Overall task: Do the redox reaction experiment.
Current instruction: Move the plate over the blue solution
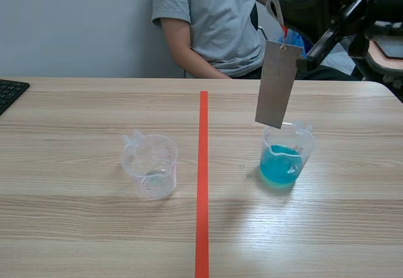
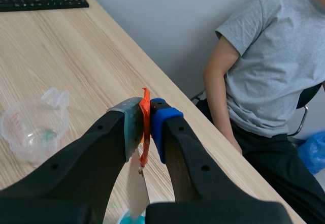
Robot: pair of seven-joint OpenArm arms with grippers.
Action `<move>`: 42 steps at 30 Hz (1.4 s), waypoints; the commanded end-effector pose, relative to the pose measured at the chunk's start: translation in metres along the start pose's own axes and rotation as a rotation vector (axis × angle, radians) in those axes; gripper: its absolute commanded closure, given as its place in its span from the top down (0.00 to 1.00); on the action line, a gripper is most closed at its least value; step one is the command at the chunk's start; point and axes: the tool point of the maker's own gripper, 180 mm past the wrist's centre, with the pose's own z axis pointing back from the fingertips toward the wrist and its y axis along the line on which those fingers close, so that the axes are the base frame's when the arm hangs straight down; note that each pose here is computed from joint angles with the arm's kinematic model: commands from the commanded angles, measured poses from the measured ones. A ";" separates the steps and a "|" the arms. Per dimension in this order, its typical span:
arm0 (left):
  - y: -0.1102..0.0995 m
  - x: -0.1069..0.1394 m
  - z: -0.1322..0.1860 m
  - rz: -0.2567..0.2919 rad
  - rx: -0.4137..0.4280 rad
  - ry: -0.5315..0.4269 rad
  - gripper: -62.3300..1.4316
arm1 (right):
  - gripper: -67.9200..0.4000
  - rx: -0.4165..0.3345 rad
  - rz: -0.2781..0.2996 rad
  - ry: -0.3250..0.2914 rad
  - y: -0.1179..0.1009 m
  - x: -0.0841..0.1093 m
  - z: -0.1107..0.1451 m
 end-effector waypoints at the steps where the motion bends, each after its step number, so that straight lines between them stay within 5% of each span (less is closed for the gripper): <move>1: 0.000 0.006 0.001 0.002 0.002 -0.025 0.10 | 0.02 0.008 0.027 -0.043 -0.005 0.016 0.005; 8: 0.009 0.020 0.015 -0.010 0.004 -0.076 0.10 | 0.02 0.028 0.016 -0.074 -0.019 0.024 0.019; 23: 0.028 0.086 0.063 -0.101 0.007 -0.293 0.10 | 0.02 0.004 -0.032 -0.030 -0.051 -0.010 0.031; 42: -0.027 0.211 0.059 -0.371 -0.237 -0.595 0.10 | 0.02 -0.003 -0.037 -0.031 -0.053 -0.012 0.032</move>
